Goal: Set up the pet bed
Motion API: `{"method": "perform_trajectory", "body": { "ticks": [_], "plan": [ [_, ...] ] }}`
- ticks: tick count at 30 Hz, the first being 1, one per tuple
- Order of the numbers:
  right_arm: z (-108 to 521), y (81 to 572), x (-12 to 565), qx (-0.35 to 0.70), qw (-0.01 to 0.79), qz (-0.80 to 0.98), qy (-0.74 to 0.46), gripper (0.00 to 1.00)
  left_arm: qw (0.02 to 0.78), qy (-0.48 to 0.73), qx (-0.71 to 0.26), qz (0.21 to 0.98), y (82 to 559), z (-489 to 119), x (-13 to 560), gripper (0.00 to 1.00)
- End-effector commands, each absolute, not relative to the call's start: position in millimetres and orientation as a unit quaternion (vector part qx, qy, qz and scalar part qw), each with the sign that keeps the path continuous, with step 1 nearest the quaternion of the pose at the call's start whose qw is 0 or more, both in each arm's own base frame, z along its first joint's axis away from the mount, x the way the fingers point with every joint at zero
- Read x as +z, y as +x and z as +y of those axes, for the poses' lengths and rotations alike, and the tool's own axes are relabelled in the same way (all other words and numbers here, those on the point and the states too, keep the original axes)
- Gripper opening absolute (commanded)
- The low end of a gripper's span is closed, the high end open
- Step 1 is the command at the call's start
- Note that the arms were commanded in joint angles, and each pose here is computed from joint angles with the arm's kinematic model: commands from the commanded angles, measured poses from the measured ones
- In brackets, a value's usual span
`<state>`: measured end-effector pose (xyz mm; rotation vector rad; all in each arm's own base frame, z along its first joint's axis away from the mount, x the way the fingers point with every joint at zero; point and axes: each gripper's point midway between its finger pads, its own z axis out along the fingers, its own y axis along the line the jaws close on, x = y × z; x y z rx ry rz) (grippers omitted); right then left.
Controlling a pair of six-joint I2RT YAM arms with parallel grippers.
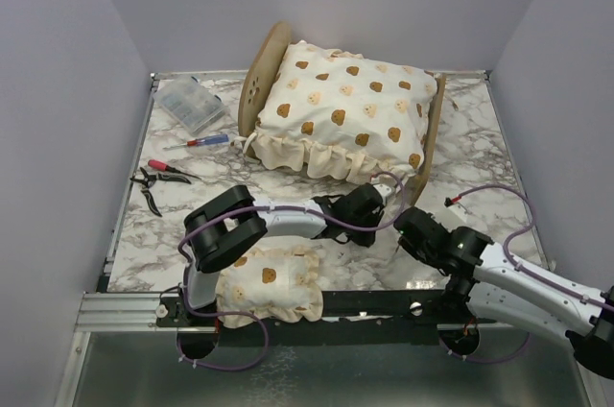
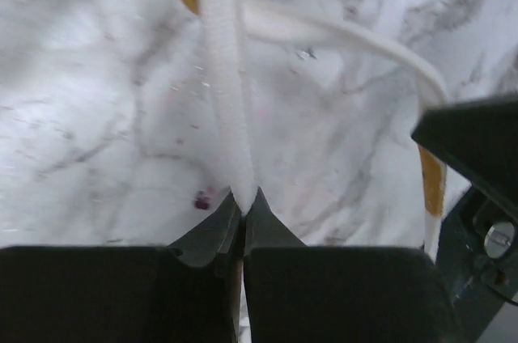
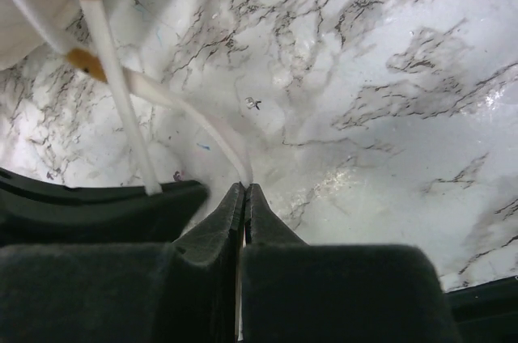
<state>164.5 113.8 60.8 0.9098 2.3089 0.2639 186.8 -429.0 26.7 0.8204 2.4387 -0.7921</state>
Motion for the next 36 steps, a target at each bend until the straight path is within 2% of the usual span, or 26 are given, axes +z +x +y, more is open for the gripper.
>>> {"method": "perform_trajectory", "body": {
  "ticks": [1, 3, 12, 15, 23, 31, 36],
  "plan": [
    [92.1, 160.2, 63.5, 0.074, 0.345, 0.878, 0.324, 0.01, 0.218, 0.282, -0.288, 0.889, 166.3, -425.4, 21.7, 0.06],
    [91.2, 157.9, 65.1, 0.074, 0.343, 0.881, 0.316, 0.01, 0.238, 0.273, -0.297, 0.883, 170.1, -428.5, 35.0, 0.19],
    [96.1, 155.4, 71.6, 0.073, 0.334, 0.896, 0.284, 0.01, 0.369, 0.247, -0.326, 0.834, 212.9, -451.6, 126.1, 0.37],
    [97.3, 155.7, 72.2, 0.073, 0.333, 0.898, 0.28, 0.01, 0.386, 0.238, -0.329, 0.828, 227.6, -465.6, 134.5, 0.38],
    [99.6, 154.6, 74.5, 0.084, 0.33, 0.896, 0.284, 0.01, 0.407, 0.213, -0.309, 0.833, 259.1, -493.3, 113.3, 0.38],
    [102.9, 153.3, 74.0, 0.092, 0.323, 0.897, 0.288, 0.01, 0.434, 0.181, -0.273, 0.839, 282.2, -492.3, 97.8, 0.37],
    [105.8, 153.9, 73.8, 0.096, 0.321, 0.898, 0.287, 0.01, 0.448, 0.185, -0.282, 0.828, 285.8, -497.8, 101.8, 0.37]
  ]
}}
